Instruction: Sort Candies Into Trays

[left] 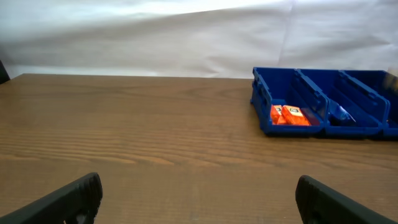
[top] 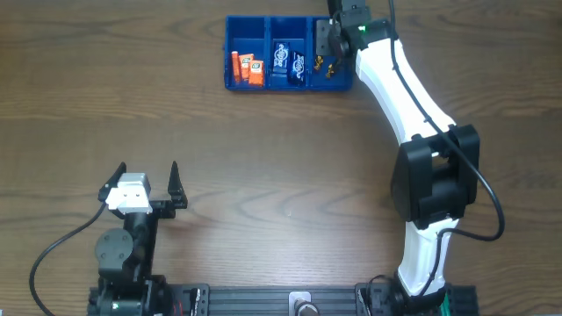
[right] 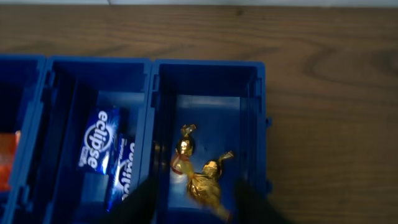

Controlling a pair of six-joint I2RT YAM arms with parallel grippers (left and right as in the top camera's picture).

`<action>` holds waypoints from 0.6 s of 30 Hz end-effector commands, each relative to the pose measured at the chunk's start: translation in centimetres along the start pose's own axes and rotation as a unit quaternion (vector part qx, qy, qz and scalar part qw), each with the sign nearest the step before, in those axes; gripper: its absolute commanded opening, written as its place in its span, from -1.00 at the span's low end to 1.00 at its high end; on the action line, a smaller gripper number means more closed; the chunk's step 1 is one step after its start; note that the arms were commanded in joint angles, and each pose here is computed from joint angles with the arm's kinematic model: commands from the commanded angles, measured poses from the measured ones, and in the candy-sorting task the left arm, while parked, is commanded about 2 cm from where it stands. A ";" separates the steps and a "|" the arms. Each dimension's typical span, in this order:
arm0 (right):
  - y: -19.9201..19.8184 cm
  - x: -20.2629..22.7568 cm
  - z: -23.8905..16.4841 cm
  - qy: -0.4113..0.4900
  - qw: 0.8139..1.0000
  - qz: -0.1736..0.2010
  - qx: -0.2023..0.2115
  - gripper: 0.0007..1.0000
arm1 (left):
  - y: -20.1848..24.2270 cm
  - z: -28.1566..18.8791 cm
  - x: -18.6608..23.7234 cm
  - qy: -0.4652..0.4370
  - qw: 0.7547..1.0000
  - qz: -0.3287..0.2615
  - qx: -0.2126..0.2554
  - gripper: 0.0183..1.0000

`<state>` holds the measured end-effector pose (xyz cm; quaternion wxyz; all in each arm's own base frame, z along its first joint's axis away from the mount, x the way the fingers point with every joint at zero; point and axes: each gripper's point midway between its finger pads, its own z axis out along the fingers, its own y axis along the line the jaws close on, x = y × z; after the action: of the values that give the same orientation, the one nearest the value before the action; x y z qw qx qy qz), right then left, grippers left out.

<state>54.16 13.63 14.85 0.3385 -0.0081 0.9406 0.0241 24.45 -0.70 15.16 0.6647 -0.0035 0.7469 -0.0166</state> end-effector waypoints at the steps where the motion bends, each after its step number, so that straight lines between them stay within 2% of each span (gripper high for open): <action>1: 0.5 -1.2 -0.6 -0.017 1.000 0.003 -0.004 0.44 | 0.2 0.1 1.7 0.025 1.000 0.006 -0.006 1.00; 4: 0.4 -1.6 -0.9 -0.026 1.000 -0.003 0.004 0.94 | 0.2 0.1 1.7 0.025 1.000 0.006 -0.006 1.00; 5: 0.3 -1.8 -1.5 -0.029 1.000 -0.010 0.006 1.00 | 0.2 0.1 1.7 0.025 1.000 0.006 -0.006 1.00; 8: -0.4 -2.5 -3.5 -0.041 0.999 -0.007 0.016 1.00 | 0.2 0.1 1.7 0.025 1.000 0.006 -0.006 1.00; 13: -3.7 -3.6 -9.2 -0.087 0.996 -0.010 0.035 1.00 | 0.2 0.1 1.7 0.025 1.000 0.006 -0.006 0.99; 16: -7.4 -3.4 -14.4 -0.127 0.990 -0.007 0.056 1.00 | 0.2 0.1 1.7 0.025 1.000 0.006 -0.006 0.99; 18: -9.9 -2.8 -17.7 -0.161 0.984 0.008 0.081 1.00 | 0.2 0.1 1.7 0.025 1.000 0.006 -0.006 1.00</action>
<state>49.58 8.35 25.06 0.4316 0.0032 0.9021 -0.0009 24.45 -0.70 15.13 0.6643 -0.0035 0.7473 -0.0166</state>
